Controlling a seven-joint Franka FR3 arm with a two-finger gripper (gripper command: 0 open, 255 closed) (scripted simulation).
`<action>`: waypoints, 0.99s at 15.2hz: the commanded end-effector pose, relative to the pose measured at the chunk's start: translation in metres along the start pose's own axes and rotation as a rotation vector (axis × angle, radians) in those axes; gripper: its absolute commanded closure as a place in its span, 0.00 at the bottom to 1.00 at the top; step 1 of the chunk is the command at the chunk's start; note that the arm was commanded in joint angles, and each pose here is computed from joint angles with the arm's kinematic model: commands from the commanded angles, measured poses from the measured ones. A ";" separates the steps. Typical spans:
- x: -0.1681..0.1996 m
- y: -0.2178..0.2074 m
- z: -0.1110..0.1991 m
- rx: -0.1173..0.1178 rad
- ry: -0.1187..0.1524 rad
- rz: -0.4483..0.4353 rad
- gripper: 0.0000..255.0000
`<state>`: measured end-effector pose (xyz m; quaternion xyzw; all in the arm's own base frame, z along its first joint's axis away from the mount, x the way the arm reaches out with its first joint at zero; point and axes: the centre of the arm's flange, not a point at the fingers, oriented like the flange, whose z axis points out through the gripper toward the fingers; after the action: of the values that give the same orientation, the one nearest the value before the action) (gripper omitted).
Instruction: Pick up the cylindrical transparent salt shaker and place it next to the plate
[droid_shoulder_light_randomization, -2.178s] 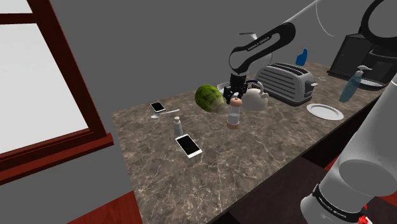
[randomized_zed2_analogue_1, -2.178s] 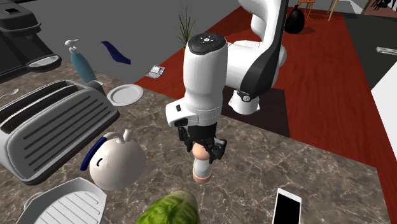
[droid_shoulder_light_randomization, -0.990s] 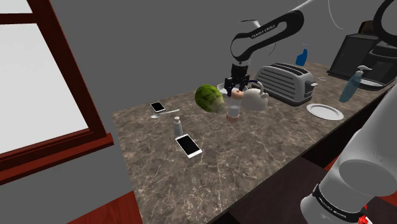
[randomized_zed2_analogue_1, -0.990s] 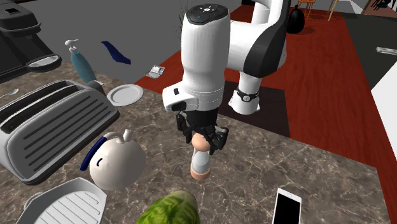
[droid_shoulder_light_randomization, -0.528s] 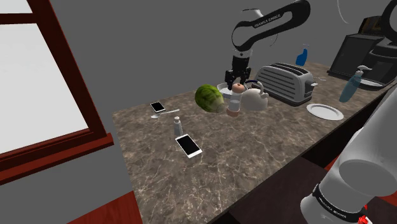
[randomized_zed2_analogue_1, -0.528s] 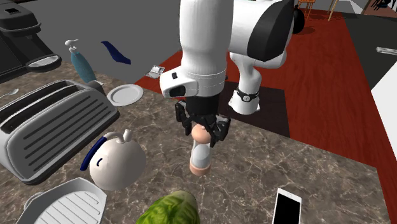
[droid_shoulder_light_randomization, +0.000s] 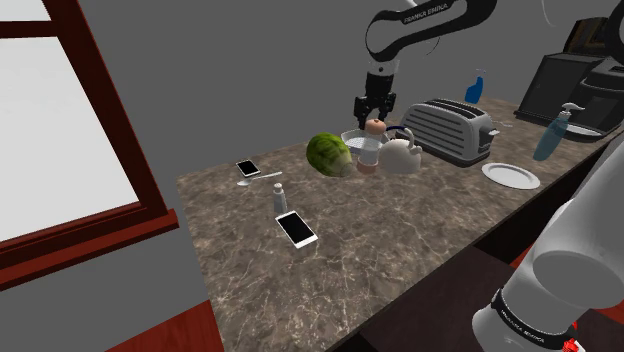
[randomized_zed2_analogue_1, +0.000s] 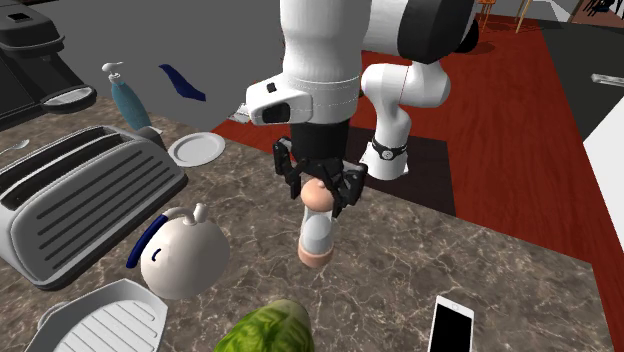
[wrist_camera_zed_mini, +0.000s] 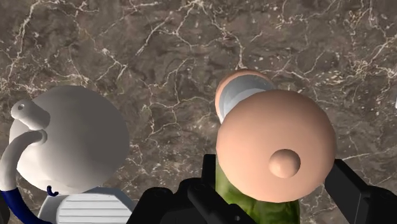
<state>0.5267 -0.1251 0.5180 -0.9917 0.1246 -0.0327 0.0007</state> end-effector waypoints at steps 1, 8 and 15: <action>-0.001 0.001 -0.011 0.000 0.000 0.000 1.00; 0.002 0.000 -0.048 0.000 0.000 0.000 1.00; 0.004 0.000 -0.085 0.000 0.000 0.000 1.00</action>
<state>0.5251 -0.1254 0.5979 -0.9917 0.1247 -0.0328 0.0007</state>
